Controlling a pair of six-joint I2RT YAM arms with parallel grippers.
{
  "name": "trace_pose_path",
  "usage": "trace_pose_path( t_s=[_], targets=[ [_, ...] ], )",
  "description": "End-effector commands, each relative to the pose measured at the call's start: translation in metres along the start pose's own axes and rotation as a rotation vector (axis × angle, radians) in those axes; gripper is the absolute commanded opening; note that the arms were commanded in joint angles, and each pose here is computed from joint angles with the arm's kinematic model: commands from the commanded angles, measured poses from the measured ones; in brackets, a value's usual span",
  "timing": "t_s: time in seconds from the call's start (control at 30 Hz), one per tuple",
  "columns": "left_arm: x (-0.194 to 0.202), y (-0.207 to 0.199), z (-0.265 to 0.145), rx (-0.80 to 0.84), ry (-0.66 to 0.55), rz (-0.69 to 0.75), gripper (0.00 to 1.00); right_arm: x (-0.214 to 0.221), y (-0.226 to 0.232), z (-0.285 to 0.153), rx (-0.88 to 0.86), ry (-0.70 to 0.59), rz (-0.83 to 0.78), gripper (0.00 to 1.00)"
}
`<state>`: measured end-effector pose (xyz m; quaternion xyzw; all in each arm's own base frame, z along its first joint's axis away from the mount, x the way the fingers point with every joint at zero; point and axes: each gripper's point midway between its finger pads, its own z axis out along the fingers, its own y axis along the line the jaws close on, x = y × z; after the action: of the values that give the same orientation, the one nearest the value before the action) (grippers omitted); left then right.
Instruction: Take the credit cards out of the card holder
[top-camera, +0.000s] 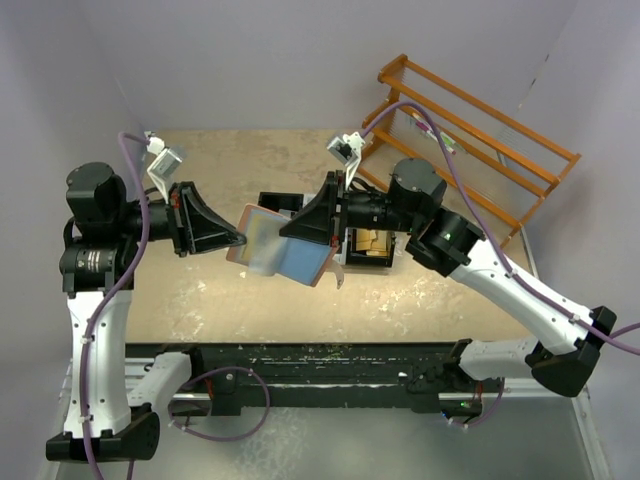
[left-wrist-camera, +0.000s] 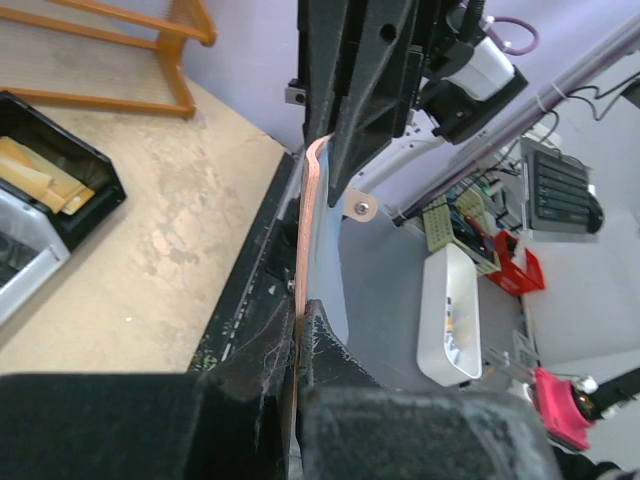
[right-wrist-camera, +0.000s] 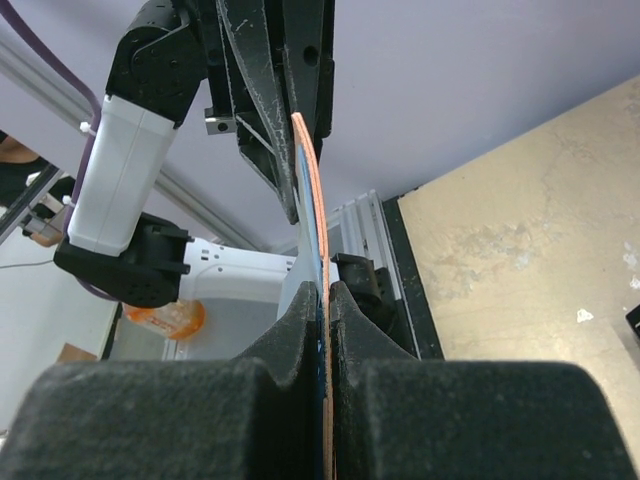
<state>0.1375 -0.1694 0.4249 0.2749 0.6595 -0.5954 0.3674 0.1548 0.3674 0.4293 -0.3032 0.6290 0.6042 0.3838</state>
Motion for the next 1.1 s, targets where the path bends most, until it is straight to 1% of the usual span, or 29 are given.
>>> trace_pose_path(
  t_s=[0.0,0.07,0.17,0.27,0.3,0.43,0.53,0.7,0.83,0.9,1.0,1.07],
  targets=[
    [-0.008,0.012,-0.001,-0.114,-0.042,0.089,0.00,-0.024,0.026,-0.007,-0.080,-0.077,-0.040,0.01],
    [-0.007,0.013,-0.001,-0.115,-0.039,0.076,0.06,-0.027,0.026,-0.006,-0.077,-0.085,-0.043,0.01],
    [-0.005,0.010,-0.001,-0.095,-0.031,0.071,0.17,-0.027,0.023,-0.004,-0.068,-0.087,-0.045,0.01],
    [-0.003,0.006,-0.001,-0.069,-0.023,0.060,0.30,-0.025,0.019,-0.002,-0.057,-0.079,-0.037,0.01],
    [-0.002,0.005,-0.001,-0.058,-0.020,0.050,0.32,-0.024,0.019,-0.002,-0.055,-0.076,-0.034,0.01],
    [0.001,0.002,-0.001,-0.024,-0.007,0.028,0.32,-0.024,0.017,-0.002,-0.048,-0.078,-0.037,0.01],
    [0.003,0.002,0.000,-0.018,-0.005,0.020,0.31,-0.026,0.014,0.001,-0.037,-0.081,-0.042,0.01],
    [0.007,0.005,0.000,-0.010,-0.004,-0.004,0.25,-0.027,0.006,0.006,-0.012,-0.079,-0.032,0.00],
    [0.011,0.000,-0.001,0.015,0.007,0.003,0.22,-0.025,-0.003,0.008,0.035,-0.070,-0.010,0.00],
    [0.011,-0.001,-0.001,0.019,0.009,0.009,0.17,-0.024,-0.004,0.008,0.036,-0.069,-0.012,0.00],
    [0.011,0.000,-0.001,0.026,0.013,0.007,0.06,-0.025,-0.001,0.006,0.025,-0.074,-0.018,0.00],
    [0.011,0.001,-0.001,0.031,0.016,0.002,0.02,-0.021,0.005,0.004,-0.004,-0.062,-0.013,0.01]
  ],
)
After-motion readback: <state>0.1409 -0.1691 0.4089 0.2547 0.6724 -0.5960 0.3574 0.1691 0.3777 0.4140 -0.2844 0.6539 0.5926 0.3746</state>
